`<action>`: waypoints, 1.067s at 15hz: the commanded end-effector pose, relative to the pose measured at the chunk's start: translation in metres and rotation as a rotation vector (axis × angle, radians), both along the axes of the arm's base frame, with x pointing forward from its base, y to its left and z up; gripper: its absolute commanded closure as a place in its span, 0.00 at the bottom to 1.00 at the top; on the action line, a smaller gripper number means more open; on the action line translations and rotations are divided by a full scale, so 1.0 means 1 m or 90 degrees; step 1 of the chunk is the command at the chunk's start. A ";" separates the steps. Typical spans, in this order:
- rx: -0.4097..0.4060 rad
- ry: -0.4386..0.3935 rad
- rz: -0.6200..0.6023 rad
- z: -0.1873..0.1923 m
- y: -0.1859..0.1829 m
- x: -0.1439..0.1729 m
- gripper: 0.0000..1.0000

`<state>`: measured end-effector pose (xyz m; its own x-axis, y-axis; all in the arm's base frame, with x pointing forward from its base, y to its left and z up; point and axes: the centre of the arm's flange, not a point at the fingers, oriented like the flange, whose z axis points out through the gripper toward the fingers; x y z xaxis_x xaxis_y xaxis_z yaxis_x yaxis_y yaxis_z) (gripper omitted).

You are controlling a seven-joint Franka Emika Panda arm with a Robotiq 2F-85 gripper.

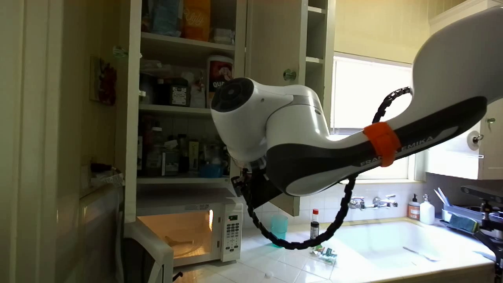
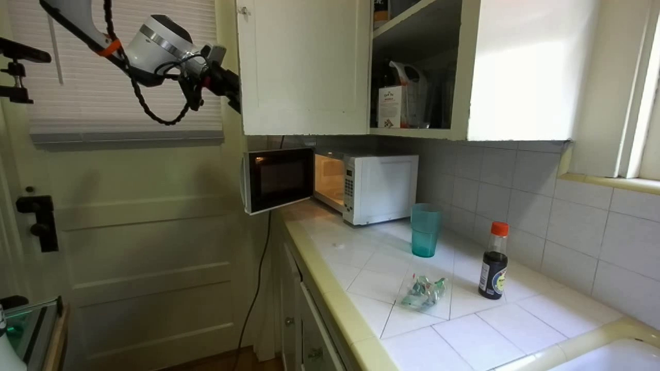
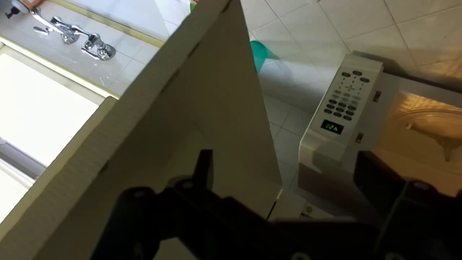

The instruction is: Close the cabinet door on the right side

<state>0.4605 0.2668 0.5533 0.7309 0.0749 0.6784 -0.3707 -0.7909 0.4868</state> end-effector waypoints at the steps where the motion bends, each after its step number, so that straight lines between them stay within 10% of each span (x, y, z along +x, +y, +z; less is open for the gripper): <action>1: 0.022 0.005 -0.053 0.005 -0.023 0.001 0.00; 11: 0.163 -0.029 -0.341 0.016 -0.194 -0.045 0.00; 16: 0.175 -0.023 -0.344 0.026 -0.204 -0.035 0.00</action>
